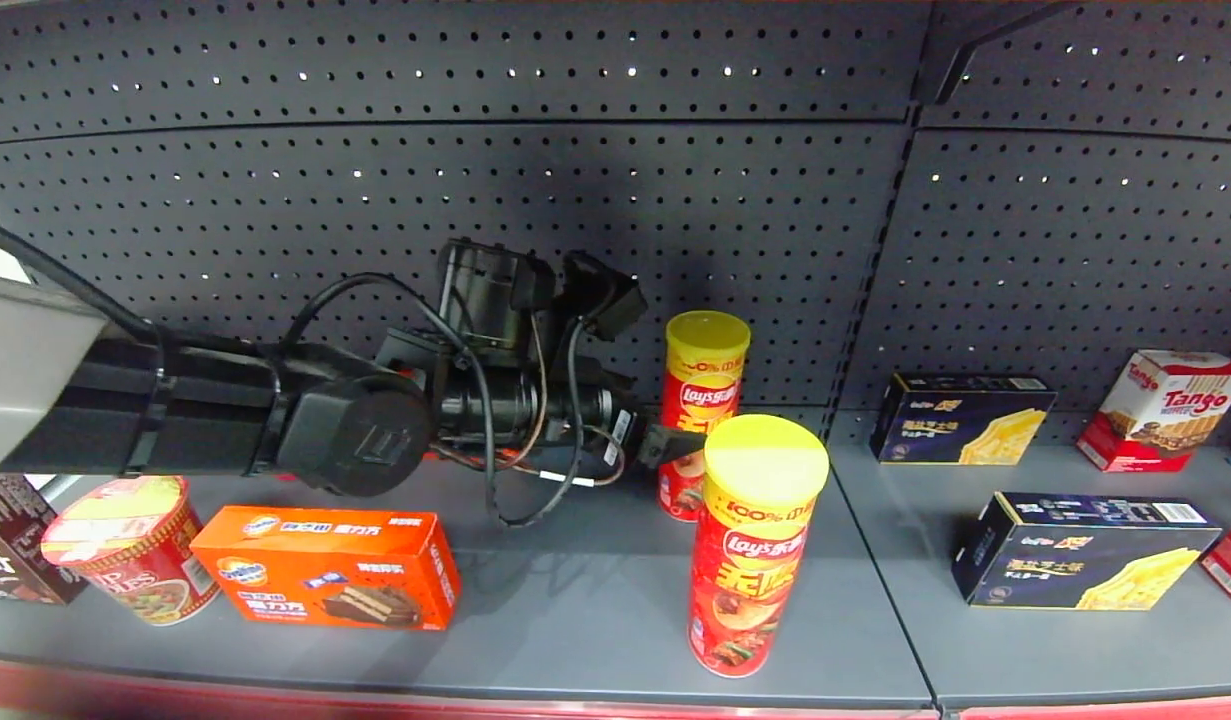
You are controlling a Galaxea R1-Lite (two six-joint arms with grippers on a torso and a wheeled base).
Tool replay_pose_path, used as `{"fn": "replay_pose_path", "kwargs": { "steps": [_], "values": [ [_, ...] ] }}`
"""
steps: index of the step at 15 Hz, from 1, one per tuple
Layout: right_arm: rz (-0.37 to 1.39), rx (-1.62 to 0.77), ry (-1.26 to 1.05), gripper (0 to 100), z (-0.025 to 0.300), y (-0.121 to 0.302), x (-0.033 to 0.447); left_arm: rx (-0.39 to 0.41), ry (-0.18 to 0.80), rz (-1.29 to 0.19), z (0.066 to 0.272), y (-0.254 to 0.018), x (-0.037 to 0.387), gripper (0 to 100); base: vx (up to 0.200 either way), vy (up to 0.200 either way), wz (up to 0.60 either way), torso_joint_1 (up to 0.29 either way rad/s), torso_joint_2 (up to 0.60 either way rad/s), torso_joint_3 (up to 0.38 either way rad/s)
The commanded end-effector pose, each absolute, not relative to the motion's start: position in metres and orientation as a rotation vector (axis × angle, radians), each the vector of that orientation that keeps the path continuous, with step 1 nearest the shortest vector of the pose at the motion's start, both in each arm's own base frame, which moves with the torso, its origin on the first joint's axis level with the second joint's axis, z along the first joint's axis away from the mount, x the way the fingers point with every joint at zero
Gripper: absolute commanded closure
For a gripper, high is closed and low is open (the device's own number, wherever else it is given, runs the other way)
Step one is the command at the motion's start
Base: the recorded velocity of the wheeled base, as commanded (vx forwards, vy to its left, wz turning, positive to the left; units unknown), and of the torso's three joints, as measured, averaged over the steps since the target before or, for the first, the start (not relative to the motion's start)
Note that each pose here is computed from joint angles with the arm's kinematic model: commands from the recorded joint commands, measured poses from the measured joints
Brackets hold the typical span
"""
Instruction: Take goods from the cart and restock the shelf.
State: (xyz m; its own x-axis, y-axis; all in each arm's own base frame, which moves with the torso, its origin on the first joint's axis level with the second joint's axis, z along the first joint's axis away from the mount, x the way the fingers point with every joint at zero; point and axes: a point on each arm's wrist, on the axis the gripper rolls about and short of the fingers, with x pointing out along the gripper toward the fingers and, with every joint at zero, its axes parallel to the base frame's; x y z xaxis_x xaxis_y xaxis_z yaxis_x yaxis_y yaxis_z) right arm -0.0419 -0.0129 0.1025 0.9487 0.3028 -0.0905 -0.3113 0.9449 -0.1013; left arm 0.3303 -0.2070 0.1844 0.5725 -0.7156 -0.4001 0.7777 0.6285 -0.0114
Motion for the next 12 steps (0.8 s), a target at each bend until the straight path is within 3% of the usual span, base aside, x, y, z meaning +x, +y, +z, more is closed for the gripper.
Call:
{"fn": "replay_pose_path", "kwargs": {
  "steps": [1,10,12],
  "values": [
    [0.314,-0.117,0.083,0,0.100,-0.013,-0.041,0.168,0.363,-0.870,0.200,-0.193,0.314,0,0.000,0.000,0.00,0.000,0.00,0.000],
    [0.315,-0.121,0.096,0,0.102,-0.012,-0.040,0.150,0.314,-0.797,0.228,-0.142,0.271,0,0.000,0.000,0.00,0.000,0.00,0.000],
    [0.302,-0.126,0.148,0,0.123,-0.009,-0.033,0.144,0.308,-0.771,0.232,-0.124,0.251,0,0.000,0.000,0.00,0.000,0.00,0.000]
  ]
}}
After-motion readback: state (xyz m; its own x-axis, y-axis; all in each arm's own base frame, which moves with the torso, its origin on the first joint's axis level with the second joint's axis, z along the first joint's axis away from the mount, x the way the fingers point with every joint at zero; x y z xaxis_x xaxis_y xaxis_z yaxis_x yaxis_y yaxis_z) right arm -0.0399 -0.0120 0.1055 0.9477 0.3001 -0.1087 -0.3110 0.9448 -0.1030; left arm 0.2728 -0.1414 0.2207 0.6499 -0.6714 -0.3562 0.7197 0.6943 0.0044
